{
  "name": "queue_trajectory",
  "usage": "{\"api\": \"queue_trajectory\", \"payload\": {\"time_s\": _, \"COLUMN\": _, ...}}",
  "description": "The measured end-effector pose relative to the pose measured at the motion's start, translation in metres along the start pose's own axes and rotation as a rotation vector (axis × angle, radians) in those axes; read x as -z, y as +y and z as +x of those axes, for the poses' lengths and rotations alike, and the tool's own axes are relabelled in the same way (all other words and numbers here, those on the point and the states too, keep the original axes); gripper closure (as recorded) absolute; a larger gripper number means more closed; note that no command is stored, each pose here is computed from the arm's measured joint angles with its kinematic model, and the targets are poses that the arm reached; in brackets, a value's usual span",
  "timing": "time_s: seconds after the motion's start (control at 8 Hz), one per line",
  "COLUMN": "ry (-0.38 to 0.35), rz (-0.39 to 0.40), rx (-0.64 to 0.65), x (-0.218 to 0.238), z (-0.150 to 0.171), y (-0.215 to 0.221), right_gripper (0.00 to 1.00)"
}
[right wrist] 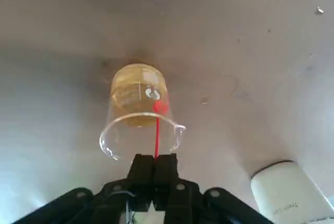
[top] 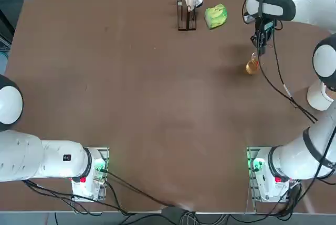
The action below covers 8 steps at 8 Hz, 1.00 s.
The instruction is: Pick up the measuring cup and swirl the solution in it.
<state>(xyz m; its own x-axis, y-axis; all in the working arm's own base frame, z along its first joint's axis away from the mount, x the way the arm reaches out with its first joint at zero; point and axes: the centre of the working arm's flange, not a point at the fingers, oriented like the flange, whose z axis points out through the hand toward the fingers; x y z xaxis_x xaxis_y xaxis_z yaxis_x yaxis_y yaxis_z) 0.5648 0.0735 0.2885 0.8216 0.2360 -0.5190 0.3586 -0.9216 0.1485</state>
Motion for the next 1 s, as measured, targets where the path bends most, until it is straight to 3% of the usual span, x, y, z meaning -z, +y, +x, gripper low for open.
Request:
{"api": "queue_trajectory", "payload": {"time_s": 0.5, "ry": -0.004, "rz": -0.007, "rx": -0.133, "x": -0.002, "z": 0.003, "y": -0.008, "right_gripper": 0.94}}
{"api": "queue_trajectory", "payload": {"time_s": 0.62, "ry": -0.007, "rz": -0.012, "rx": -0.167, "x": -0.004, "z": 0.006, "y": -0.014, "right_gripper": 0.89}}
{"api": "queue_trajectory", "payload": {"time_s": 1.0, "ry": -0.001, "rz": -0.026, "rx": -0.21, "x": -0.003, "z": 0.014, "y": -0.03, "right_gripper": 0.38}}
